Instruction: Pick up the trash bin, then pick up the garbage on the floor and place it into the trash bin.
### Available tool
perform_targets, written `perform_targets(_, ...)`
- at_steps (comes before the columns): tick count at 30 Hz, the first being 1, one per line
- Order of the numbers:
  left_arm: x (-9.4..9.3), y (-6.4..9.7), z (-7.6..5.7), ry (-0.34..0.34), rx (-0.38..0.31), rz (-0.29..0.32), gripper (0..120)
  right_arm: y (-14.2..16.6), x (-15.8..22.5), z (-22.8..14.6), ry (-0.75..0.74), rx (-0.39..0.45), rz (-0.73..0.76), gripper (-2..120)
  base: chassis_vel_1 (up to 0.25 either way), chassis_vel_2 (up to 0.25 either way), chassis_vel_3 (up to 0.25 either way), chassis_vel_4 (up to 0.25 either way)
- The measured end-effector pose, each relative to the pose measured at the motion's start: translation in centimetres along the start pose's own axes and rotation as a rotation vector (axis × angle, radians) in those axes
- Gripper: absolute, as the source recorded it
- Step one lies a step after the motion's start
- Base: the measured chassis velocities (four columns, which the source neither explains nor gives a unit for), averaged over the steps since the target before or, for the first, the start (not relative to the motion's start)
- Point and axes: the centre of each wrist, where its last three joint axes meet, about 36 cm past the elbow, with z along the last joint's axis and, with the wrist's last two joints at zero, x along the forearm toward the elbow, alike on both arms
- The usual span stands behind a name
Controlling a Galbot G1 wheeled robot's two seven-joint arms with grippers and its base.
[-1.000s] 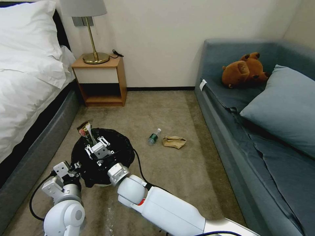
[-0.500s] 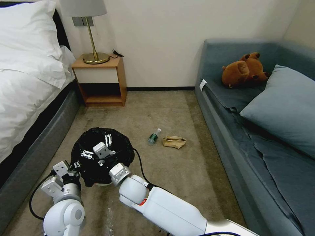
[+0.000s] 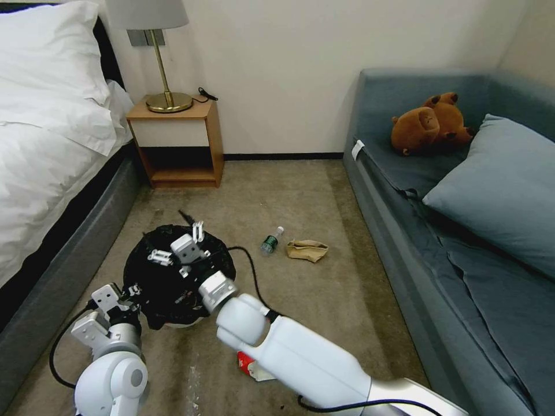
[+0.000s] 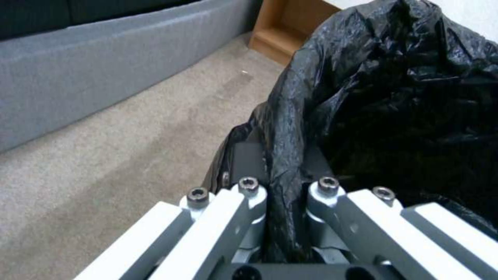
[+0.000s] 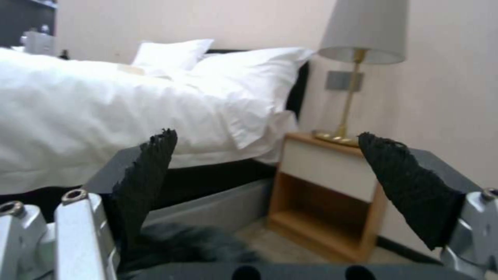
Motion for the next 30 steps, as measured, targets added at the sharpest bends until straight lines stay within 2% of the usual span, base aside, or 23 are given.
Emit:
perform_targets(3,0.0,0.3,-0.2,-0.002,-0.002,-0.002,4,-2.8,0.0,-1.1,-0.012,0.019,0.044,92,0.000,0.000,0.000,0.000)
perform_targets(6,0.0,0.4,-0.3,-0.004,-0.004,-0.003,4,-3.8,0.0,-1.5,-0.014,0.021,0.058,92,0.000,0.000,0.000,0.000)
perform_targets(10,-0.3,0.7,-0.6,-0.013,-0.009,-0.008,4,-7.2,0.6,-2.9,-0.020,0.024,0.115,95,0.000,0.000,0.000,0.000)
perform_targets(12,-0.3,0.7,-0.6,-0.014,-0.008,-0.008,4,-7.8,1.1,-3.0,-0.017,0.028,0.124,95,0.000,0.000,0.000,0.000)
perform_targets(20,-0.6,0.5,-0.6,-0.014,-0.008,-0.004,4,-10.4,4.2,-1.5,0.028,0.059,0.142,96,0.000,0.000,0.000,0.000)
perform_targets(30,-0.6,0.9,-0.5,-0.012,-0.015,-0.007,4,-13.2,9.1,1.5,0.191,0.056,0.089,100,0.000,0.000,0.000,0.000)
